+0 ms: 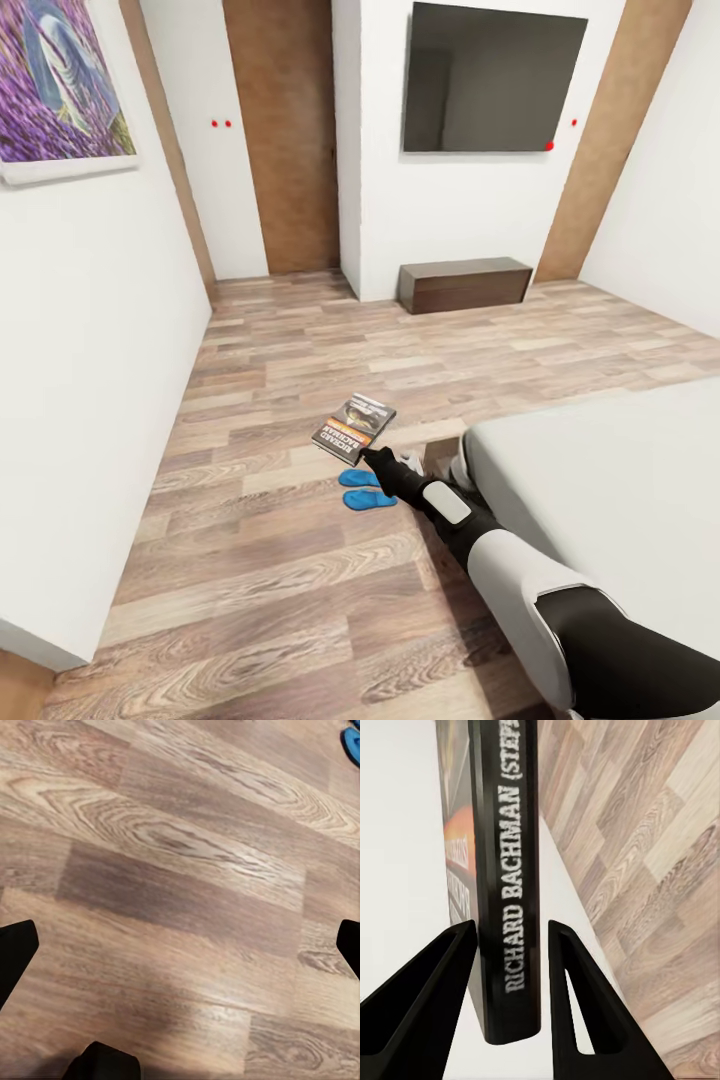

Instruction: In the bedroom, move the book from the bed onto either nightstand, and place the two sandals side by side next to the bed.

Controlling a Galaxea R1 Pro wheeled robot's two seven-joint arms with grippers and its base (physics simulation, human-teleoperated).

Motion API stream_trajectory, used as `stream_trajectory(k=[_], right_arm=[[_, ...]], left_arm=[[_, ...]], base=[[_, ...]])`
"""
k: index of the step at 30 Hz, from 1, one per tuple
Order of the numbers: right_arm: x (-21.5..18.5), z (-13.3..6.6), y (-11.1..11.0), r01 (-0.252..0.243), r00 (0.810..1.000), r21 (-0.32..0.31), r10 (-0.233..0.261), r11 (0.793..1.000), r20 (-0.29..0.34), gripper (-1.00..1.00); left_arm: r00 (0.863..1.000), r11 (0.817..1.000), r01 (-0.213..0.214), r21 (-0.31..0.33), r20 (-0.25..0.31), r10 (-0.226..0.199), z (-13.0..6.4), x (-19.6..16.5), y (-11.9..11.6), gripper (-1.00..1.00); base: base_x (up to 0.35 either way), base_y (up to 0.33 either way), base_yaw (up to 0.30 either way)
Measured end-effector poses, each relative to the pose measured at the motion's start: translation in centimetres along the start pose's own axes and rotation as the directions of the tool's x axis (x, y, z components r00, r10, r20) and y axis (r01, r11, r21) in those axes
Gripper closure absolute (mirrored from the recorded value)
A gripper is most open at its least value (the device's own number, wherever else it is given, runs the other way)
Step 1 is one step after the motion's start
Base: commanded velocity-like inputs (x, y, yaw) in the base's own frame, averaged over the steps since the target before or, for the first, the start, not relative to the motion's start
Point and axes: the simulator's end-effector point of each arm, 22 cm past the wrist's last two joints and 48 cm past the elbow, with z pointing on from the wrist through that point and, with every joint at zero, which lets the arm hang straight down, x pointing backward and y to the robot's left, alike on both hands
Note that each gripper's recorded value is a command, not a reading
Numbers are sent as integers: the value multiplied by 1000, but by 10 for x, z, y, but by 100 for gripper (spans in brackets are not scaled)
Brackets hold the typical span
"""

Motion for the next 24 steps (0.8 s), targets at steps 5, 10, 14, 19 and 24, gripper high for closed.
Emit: stream_trajectory(k=[5, 10, 14, 19, 24], right_arm=[[0, 0, 0, 0, 1000, 0, 0, 1000, 0, 100], [0, 0, 0, -1, 1000, 0, 1, 1000, 0, 100], [0, 0, 0, -1, 1000, 0, 1, 1000, 0, 100], [0, 0, 0, -1, 1000, 0, 1, 1000, 0, 100], [0, 0, 0, -1, 1000, 0, 1, 1000, 0, 100]], left_arm=[[1000, 1000, 0, -13, 0, 0, 0, 0, 3, -100], [1000, 1000, 0, -27, 1, 0, 0, 0, 6, -100], [1000, 999, 1, -33, 1, -1, 0, 0, 7, -100], [1000, 999, 1, -34, 1, -1, 0, 0, 7, -100], [1000, 999, 0, -37, 4, 0, 1, -1, 7, -100]], base=[[0, 0, 238], [0, 0, 238], [0, 0, 238], [0, 0, 238], [0, 0, 238]])
